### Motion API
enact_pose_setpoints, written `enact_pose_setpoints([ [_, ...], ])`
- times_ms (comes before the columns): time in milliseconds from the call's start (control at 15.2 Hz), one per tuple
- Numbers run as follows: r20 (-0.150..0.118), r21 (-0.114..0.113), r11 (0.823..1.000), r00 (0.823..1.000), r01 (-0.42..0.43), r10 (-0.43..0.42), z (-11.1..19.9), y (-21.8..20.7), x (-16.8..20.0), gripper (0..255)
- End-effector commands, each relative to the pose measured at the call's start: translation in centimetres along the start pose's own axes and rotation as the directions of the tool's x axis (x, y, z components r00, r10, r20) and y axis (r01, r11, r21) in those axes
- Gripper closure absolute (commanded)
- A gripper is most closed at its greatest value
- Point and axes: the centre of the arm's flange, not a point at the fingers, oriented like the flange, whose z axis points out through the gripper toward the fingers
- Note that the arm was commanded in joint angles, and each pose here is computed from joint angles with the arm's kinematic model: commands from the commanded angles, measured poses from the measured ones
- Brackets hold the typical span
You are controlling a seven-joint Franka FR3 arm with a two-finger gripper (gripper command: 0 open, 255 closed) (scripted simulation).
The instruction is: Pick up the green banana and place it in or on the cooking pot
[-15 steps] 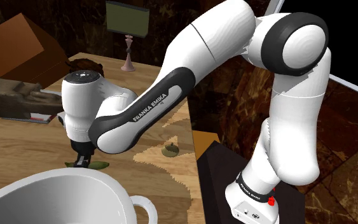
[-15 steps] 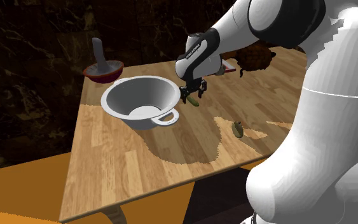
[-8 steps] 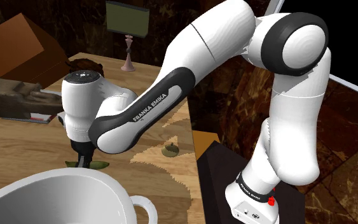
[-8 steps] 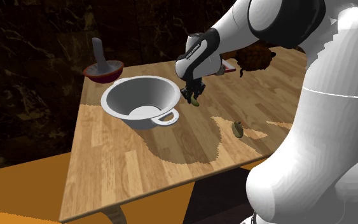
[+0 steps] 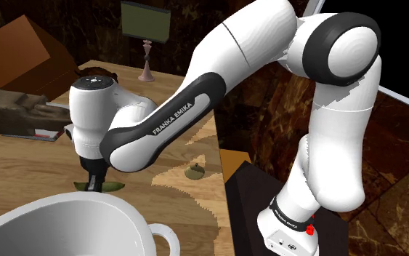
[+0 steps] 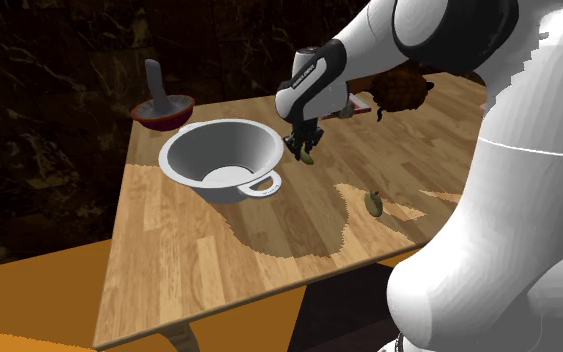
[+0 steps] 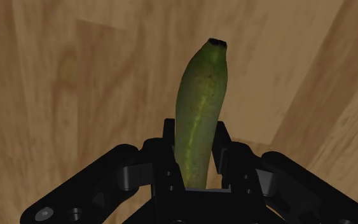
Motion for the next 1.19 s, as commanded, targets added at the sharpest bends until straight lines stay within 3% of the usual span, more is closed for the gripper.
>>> enact_pose_setpoints([
  [0,0.0,0.0,1.0,1.0,0.0,0.0,-1.0,0.1,0.1,255],
  [1122,0.0,0.0,1.0,1.0,0.0,0.0,-9.9,0.5,1.0,255],
])
